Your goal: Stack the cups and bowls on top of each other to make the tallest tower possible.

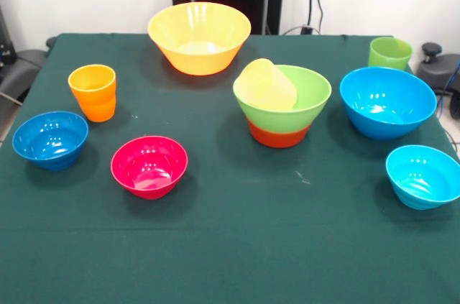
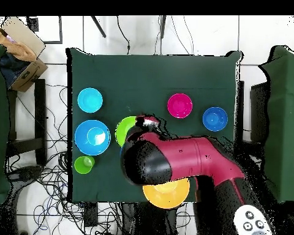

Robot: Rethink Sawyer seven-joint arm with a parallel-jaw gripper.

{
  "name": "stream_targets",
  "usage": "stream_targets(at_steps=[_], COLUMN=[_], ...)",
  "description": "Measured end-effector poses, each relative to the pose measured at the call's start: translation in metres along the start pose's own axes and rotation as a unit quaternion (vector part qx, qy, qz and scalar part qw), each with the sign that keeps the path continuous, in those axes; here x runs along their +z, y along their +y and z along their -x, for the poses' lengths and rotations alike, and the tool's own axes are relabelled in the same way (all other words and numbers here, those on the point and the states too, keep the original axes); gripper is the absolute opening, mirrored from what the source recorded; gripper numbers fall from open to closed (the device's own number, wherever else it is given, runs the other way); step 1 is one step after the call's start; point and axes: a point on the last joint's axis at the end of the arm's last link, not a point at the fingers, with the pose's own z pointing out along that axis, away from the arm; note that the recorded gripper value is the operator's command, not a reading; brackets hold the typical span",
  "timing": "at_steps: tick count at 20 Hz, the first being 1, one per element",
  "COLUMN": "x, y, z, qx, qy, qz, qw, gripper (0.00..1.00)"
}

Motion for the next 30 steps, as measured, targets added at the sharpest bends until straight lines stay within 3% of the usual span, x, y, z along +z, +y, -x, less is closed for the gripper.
stream_targets(at_steps=[7, 15, 18, 22, 27, 30], x=[-0.012, 0.009, 0.024, 0.039, 0.056, 0.065], y=[-0.002, -0.003, -0.01, -0.009, -0.002, 0.006], z=[0.011, 0.0, -0.028, -0.064, -0.1, -0.111], qx=[-0.009, 0.005, 0.035, 0.059, 0.073, 0.07], qy=[0.006, -0.012, -0.034, -0.047, -0.06, -0.063], qz=[-0.006, 0.004, 0.007, 0.019, 0.031, 0.037], qw=[0.9999, 0.9999, 0.9988, 0.997, 0.9951, 0.9949], gripper=[1.0, 1.0, 1.0, 1.0, 1.0, 1.0])
